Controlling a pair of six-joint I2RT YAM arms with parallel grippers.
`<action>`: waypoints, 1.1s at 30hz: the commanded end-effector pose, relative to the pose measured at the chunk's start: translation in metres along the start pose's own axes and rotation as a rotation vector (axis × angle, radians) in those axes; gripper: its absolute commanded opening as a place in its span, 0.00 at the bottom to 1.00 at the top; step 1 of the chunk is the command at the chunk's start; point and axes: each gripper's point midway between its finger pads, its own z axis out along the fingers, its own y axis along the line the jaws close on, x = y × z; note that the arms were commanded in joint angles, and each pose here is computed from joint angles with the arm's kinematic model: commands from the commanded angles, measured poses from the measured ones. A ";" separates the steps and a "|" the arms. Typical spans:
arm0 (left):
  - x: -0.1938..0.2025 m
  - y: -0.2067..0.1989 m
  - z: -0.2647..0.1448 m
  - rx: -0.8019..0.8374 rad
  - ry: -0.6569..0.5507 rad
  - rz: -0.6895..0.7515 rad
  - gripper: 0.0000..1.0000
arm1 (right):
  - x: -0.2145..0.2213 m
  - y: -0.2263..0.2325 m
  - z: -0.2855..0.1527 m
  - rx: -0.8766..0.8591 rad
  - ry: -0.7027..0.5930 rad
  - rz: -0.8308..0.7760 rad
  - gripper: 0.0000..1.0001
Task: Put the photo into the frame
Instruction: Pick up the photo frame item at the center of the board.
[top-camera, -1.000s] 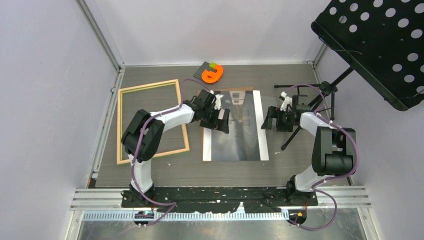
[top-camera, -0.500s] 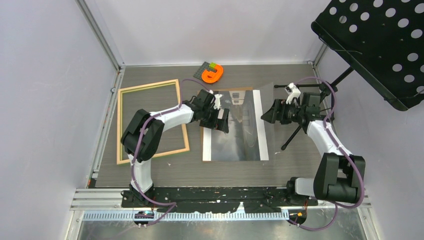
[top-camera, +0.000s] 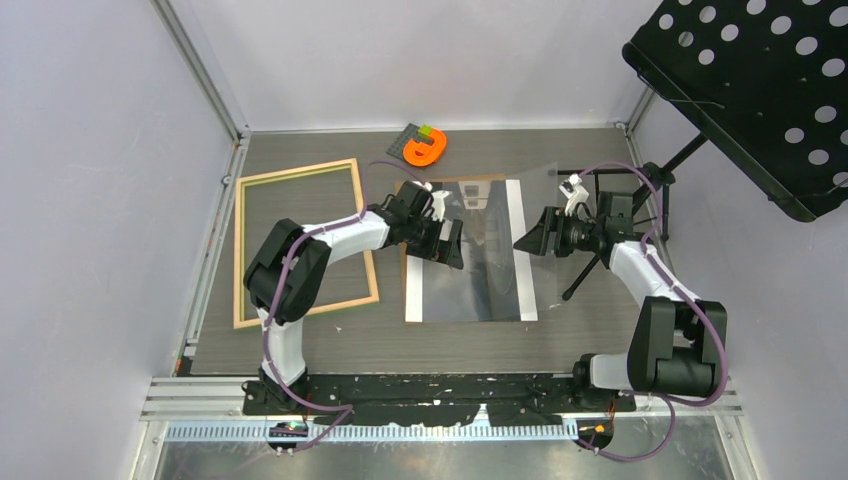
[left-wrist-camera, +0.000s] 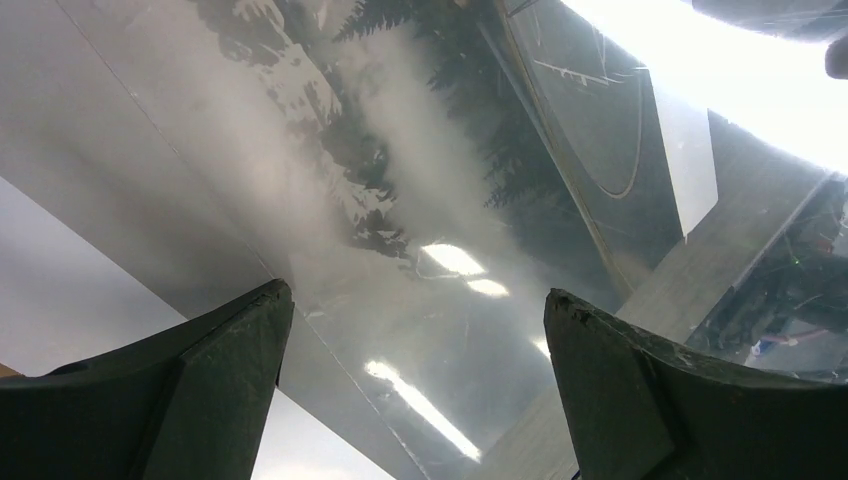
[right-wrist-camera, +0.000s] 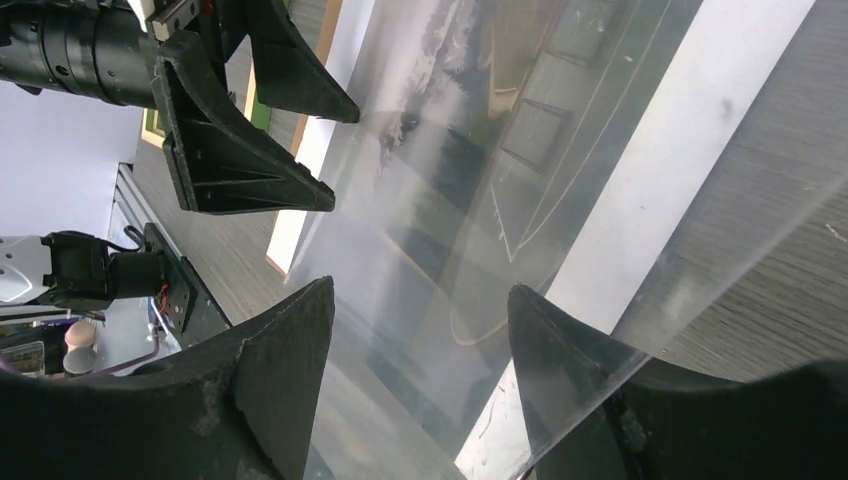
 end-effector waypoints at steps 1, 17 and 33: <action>0.012 -0.006 0.007 0.042 0.030 -0.010 0.99 | -0.001 0.004 0.002 -0.032 0.006 -0.002 0.69; -0.016 -0.006 -0.021 0.031 -0.054 0.006 0.99 | -0.029 0.009 -0.008 0.024 -0.017 -0.035 0.07; -0.085 0.038 -0.180 -0.088 -0.400 0.048 0.99 | -0.098 0.093 -0.035 -0.197 -0.237 -0.116 0.06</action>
